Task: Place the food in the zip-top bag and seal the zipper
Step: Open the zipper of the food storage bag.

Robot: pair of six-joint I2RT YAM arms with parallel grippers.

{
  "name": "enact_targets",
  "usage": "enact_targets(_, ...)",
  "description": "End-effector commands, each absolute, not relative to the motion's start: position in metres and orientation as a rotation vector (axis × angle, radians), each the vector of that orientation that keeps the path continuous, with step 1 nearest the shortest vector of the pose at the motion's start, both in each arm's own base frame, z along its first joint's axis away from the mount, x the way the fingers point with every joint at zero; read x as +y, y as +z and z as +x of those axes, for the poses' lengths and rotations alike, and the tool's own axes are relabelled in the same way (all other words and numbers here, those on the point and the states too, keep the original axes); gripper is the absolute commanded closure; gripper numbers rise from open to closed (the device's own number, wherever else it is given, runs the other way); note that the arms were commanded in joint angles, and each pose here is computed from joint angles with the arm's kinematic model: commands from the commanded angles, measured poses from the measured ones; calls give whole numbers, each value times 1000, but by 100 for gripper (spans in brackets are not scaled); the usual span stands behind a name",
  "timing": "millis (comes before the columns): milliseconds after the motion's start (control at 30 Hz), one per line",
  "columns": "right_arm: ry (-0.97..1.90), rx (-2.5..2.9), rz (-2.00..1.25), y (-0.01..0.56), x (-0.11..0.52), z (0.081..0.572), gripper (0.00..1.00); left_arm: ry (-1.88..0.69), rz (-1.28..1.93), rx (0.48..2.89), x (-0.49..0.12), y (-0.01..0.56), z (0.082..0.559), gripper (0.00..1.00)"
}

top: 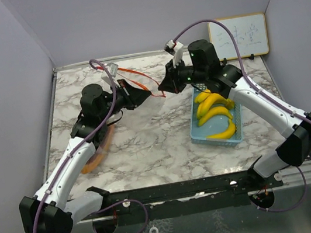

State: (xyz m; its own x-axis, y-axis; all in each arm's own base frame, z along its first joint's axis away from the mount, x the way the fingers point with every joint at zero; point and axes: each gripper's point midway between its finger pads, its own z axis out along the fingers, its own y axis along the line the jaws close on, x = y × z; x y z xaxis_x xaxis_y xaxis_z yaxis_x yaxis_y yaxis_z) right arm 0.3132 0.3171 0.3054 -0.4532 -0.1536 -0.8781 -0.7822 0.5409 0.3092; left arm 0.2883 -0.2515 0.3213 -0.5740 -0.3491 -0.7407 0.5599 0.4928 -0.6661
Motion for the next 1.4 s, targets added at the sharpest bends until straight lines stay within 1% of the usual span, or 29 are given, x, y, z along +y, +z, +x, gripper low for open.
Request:
enact_targets(0,664,1937,-486,317,280,349,98,-1223,223,1819,-246,321,272,100)
enact_targets(100,606,1966,-437,310,272,357,98,-1229,239,1828,-246,318,266,100)
enact_targets(300,797,1923,-587,312,305,344,97,-1275,257,1819,-251,319,265,100)
enact_targets(333,812,1929,-595,310,308,344,94,-1282,258,1813,-253,320,266,100)
enact_targets(367,827,1932,-602,309,311,344,90,-1290,259,1806,-254,322,266,100)
enact_targets(400,844,1933,-611,308,314,343,84,-1297,257,1801,-255,323,267,100)
enact_targets(433,855,1931,-621,307,317,343,76,-1303,259,1796,-256,324,268,100)
enact_targets(467,858,1936,-625,305,319,343,71,-1307,257,1793,-257,325,269,100)
enact_targets(500,856,1941,-630,303,321,343,70,-1312,254,1790,-258,326,270,100)
enact_targets(700,846,1973,-647,291,331,348,67,-1334,270,1771,-264,330,273,100)
enact_targets(867,913,1954,-704,291,347,342,65,-1344,291,1770,-267,329,273,100)
enact_targets(900,938,1941,-723,294,350,339,63,-1344,296,1767,-267,329,273,100)
enact_targets(967,987,1923,-762,296,355,333,62,-1345,311,1767,-268,328,272,100)
enact_targets(1067,1019,1921,-811,294,357,325,56,-1344,341,1752,-269,330,270,100)
enact_targets(1100,1018,1931,-821,290,357,324,53,-1349,357,1740,-270,332,268,100)
enact_targets(1133,1014,1944,-824,286,357,325,52,-1361,376,1727,-271,335,266,100)
enact_targets(1233,998,1975,-822,276,358,329,52,-1418,447,1660,-275,349,256,100)
enact_targets(1367,977,1981,-774,276,364,344,55,-1475,521,1625,-278,359,241,100)
